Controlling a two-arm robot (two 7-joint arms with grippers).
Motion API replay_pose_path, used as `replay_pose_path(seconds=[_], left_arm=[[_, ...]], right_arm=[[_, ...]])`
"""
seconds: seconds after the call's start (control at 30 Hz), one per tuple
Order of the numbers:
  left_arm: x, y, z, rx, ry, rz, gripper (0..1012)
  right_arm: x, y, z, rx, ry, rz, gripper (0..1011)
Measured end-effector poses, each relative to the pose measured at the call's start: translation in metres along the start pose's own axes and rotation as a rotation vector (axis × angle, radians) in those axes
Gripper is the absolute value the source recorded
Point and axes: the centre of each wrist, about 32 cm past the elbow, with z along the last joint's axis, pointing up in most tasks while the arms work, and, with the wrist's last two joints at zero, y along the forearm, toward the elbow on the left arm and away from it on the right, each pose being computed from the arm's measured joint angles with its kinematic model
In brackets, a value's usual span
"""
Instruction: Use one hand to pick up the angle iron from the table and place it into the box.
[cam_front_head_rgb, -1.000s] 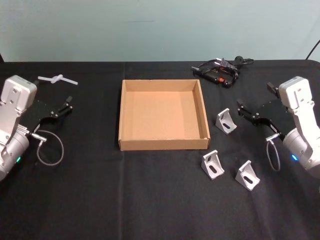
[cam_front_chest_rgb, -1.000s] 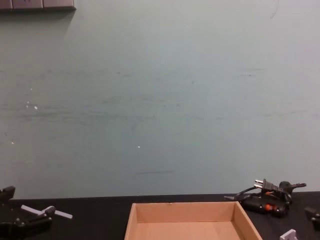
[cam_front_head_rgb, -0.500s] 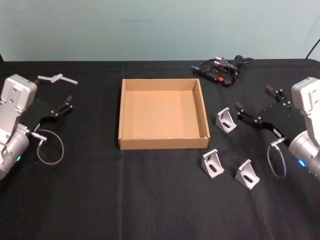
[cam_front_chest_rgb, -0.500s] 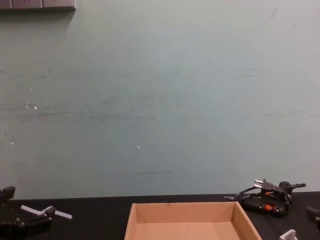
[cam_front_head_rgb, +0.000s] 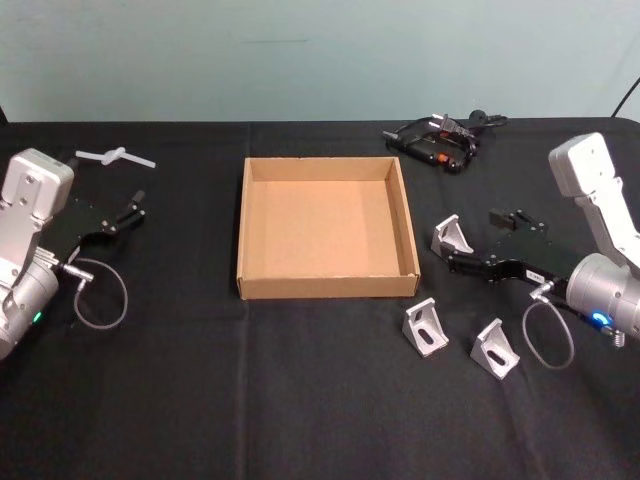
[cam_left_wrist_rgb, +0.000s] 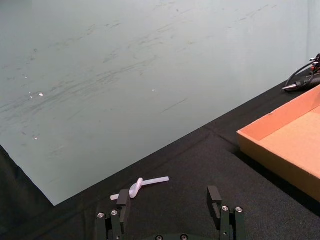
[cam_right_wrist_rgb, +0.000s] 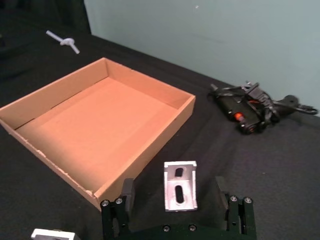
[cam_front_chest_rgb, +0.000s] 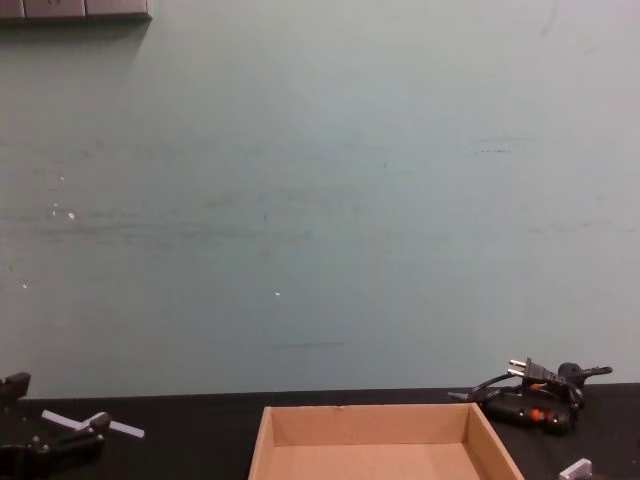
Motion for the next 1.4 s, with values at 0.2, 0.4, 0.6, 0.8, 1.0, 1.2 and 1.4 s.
replay_pose_path(seconds=[0.2, 0.4, 0.6, 0.8, 1.0, 1.2, 1.4], left_arm=[[0.0, 0.0, 0.0, 0.0, 0.0, 0.0, 1005], [0.0, 0.0, 0.0, 0.0, 0.0, 0.0, 1005], [0.0, 0.0, 0.0, 0.0, 0.0, 0.0, 1005], [0.0, 0.0, 0.0, 0.0, 0.0, 0.0, 1005], [0.0, 0.0, 0.0, 0.0, 0.0, 0.0, 1005], [0.0, 0.0, 0.0, 0.0, 0.0, 0.0, 1005], [0.0, 0.0, 0.0, 0.0, 0.0, 0.0, 1005]], right_arm=[[0.006, 0.01, 0.006, -0.046, 0.011, 0.029, 1003], [0.014, 0.022, 0.006, -0.068, 0.036, 0.038, 1003], [0.021, 0.029, 0.005, -0.072, 0.054, 0.048, 1003], [0.024, 0.036, 0.006, -0.077, 0.051, 0.058, 1003], [0.026, 0.042, 0.007, -0.083, 0.036, 0.06, 1003], [0.029, 0.049, 0.008, -0.087, 0.031, 0.059, 1003], [0.032, 0.055, 0.007, -0.087, 0.034, 0.059, 1003]])
